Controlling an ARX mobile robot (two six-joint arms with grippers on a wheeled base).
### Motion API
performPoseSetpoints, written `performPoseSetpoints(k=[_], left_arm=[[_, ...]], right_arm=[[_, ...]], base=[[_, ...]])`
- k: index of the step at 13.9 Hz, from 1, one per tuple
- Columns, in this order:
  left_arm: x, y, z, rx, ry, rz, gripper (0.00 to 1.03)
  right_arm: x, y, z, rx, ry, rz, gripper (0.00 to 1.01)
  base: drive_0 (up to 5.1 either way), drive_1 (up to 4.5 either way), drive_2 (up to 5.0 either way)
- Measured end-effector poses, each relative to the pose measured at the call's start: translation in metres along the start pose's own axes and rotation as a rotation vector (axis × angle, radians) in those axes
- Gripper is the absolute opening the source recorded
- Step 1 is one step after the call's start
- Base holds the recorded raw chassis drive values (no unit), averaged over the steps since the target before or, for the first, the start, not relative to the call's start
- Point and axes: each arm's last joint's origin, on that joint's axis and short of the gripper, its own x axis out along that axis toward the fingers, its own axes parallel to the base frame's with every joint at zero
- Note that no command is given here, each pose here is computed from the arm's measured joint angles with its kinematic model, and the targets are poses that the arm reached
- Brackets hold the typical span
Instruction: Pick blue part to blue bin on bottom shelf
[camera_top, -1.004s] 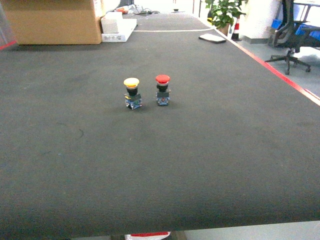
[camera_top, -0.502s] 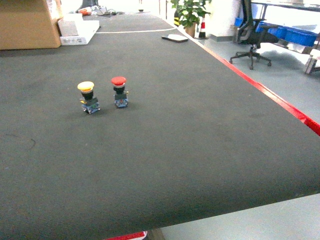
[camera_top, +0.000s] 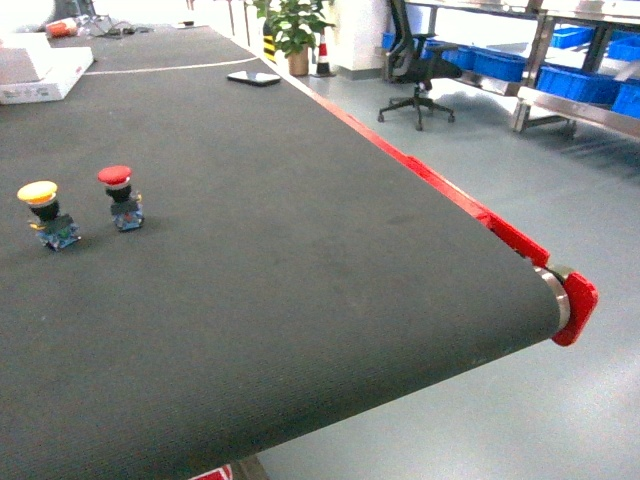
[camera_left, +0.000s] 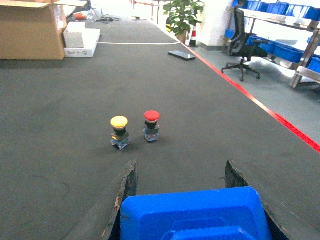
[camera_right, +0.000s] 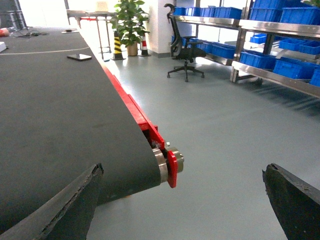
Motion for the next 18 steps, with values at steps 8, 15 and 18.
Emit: performPoseSetpoints(k=[8,15,18], left_arm=[[0.0,0.0,0.0001,-0.001,-0.001,0.0,0.44],[0.0,0.0,0.0001,-0.001,-0.001,0.0,0.44],[0.0,0.0,0.0,0.0,0.0,0.0,0.44]], right_arm=[[0.0,0.0,0.0,0.0,0.0,0.0,0.98],[0.0,0.0,0.0,0.0,0.0,0.0,0.98],[0.0,0.0,0.0,0.0,0.0,0.0,0.98]], base=[[-1.6,-1.58,-1.6],[-1.6,-1.61,-1.6],[-1.6,-1.57,-1.6]])
